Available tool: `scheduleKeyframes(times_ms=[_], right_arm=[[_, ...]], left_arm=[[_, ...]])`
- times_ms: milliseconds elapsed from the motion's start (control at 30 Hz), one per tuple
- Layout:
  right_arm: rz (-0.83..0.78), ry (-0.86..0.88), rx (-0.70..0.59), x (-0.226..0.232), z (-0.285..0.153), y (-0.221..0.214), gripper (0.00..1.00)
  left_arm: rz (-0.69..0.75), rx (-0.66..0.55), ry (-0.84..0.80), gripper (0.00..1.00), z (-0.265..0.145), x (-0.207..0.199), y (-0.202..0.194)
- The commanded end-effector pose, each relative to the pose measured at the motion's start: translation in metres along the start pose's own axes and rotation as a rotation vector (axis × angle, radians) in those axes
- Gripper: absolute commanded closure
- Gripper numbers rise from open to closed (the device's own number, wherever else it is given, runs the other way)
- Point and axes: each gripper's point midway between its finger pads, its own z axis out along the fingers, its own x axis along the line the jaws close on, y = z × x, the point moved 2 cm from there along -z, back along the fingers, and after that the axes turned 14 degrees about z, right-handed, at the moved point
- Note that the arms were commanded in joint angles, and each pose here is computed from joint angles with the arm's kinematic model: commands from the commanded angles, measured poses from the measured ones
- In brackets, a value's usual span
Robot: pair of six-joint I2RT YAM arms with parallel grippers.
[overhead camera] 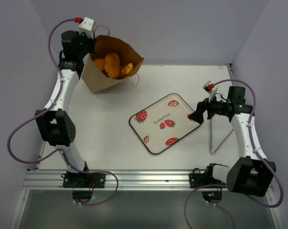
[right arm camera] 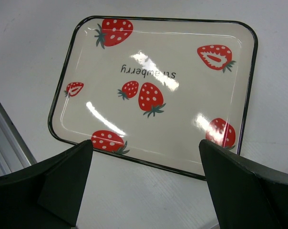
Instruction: Take the fake bread out of the paper bag
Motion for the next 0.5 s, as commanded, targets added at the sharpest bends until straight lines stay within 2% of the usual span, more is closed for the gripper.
scheduleKeyframes(times_ms=[0, 33, 100, 133, 267, 467], right_arm=[[-0.015, 0.007, -0.013, 0.002, -0.002, 0.006, 0.01], [-0.014, 0.008, -0.013, 0.002, -0.002, 0.006, 0.01], [-0.014, 0.009, -0.013, 0.003, -0.002, 0.006, 0.01], [-0.014, 0.009, -0.014, 0.003, -0.002, 0.007, 0.01], [-0.014, 0.013, -0.014, 0.004, -0.002, 0.006, 0.01], [-0.016, 0.016, -0.016, 0.005, -0.003, 0.007, 0.01]], left_arm=[[0.116, -0.182, 0.218, 1.0, -0.043, 0.049, 0.08], [0.118, -0.141, 0.254, 1.0, -0.046, 0.053, 0.067], [0.135, -0.137, 0.298, 1.0, -0.056, 0.06, 0.068], [0.141, -0.106, 0.311, 1.0, -0.057, 0.058, 0.054], [0.166, -0.087, 0.335, 1.0, -0.07, 0.054, 0.04], [0.184, -0.088, 0.219, 1.0, -0.075, 0.023, 0.014]])
